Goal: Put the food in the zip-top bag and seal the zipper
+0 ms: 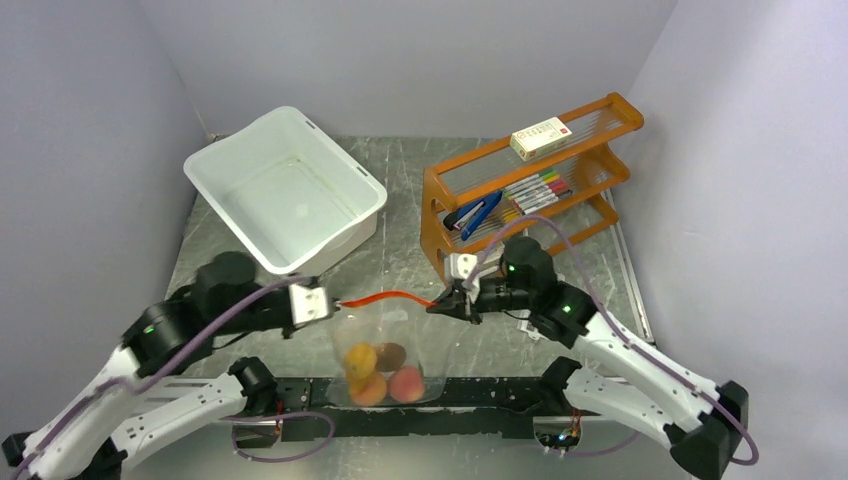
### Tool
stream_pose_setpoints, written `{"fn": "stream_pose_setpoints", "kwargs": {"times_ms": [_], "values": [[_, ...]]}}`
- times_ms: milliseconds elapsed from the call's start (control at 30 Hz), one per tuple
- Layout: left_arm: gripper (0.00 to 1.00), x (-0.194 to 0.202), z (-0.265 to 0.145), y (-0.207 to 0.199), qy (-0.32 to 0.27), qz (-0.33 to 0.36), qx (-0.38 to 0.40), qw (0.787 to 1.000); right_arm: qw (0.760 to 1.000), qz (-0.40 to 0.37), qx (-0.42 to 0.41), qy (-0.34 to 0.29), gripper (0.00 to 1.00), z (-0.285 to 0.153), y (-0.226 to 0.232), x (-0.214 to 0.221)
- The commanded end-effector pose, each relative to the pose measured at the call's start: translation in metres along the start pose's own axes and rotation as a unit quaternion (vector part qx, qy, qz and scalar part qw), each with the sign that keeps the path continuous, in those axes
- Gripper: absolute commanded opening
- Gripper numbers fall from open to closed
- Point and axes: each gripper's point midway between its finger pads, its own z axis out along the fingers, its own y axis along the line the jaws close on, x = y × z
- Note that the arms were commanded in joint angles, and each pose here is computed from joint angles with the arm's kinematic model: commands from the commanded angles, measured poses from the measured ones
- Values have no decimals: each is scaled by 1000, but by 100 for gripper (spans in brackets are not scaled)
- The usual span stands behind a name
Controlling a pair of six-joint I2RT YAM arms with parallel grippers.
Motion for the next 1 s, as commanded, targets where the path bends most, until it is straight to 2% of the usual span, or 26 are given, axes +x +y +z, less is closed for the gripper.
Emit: {"fn": "stream_pose_setpoints", "kwargs": {"times_ms": [0, 133, 367, 600, 733, 800, 867, 967], "values": [[7, 76, 38, 24, 155, -25, -40, 987, 997, 15, 57, 40, 0, 15, -35, 26], [7, 103, 55, 26, 198, -21, -33, 979, 994, 25, 91, 62, 0, 30, -62, 41], [7, 125, 51, 62, 241, 6, -129, 962, 990, 3, 136, 28, 0, 40, -87, 36], [7, 130, 53, 77, 243, 9, -152, 958, 986, 0, 161, 46, 2, 47, -106, 47], [7, 131, 55, 82, 244, 4, -155, 957, 984, -6, 177, 36, 3, 49, -116, 40], [7, 131, 54, 83, 243, -1, -159, 957, 982, -9, 188, 31, 10, 49, -121, 35], [8, 131, 52, 85, 247, -8, -164, 955, 981, -10, 193, 29, 22, 48, -124, 29], [26, 127, 45, 90, 251, -17, -185, 950, 978, -7, 206, 12, 42, 42, -126, 14]]}}
